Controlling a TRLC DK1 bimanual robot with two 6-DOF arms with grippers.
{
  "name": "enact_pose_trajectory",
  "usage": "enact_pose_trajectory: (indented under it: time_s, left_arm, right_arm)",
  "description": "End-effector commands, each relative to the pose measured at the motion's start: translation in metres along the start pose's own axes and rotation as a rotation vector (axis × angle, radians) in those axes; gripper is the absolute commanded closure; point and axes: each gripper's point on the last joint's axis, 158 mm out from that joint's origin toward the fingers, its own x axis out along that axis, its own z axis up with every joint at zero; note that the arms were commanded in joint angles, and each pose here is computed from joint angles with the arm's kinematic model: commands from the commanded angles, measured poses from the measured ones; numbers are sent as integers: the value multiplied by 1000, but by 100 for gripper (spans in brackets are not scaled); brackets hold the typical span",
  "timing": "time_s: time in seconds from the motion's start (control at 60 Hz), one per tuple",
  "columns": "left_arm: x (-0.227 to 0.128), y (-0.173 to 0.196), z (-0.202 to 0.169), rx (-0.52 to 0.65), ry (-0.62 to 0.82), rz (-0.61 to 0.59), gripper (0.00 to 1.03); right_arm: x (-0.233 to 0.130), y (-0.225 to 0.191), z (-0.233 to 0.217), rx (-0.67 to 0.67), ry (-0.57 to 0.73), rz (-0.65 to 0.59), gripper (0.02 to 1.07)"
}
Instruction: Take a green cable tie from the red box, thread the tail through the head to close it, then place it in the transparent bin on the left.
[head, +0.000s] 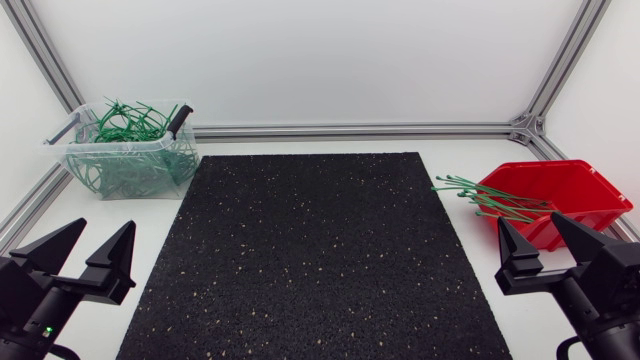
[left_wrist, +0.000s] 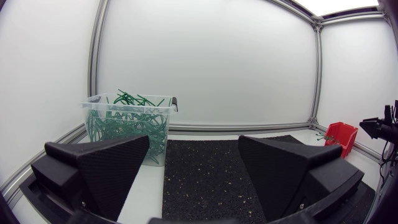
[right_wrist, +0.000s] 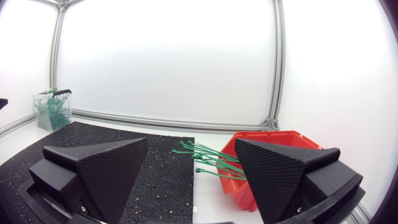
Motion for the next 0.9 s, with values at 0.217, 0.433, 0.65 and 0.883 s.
enact_pose_trajectory:
  time_s: [0.217,0.433,0.65,0.883]
  left_arm:
    - [2,0,-20,5,37,-6,4]
    - [2,0,-20,5,37,-6,4]
    - [2,1,-20,5,37,-3,4]
    - [2,1,-20,5,37,-3,4]
  right_arm:
    - [0,3,0,-1,-13,8,6]
    - [-6,1,28,9,-51,2,6]
    - [-11,-1,60,10,-75,-1,6]
    - [-11,-6,105,10,-84,-11,6]
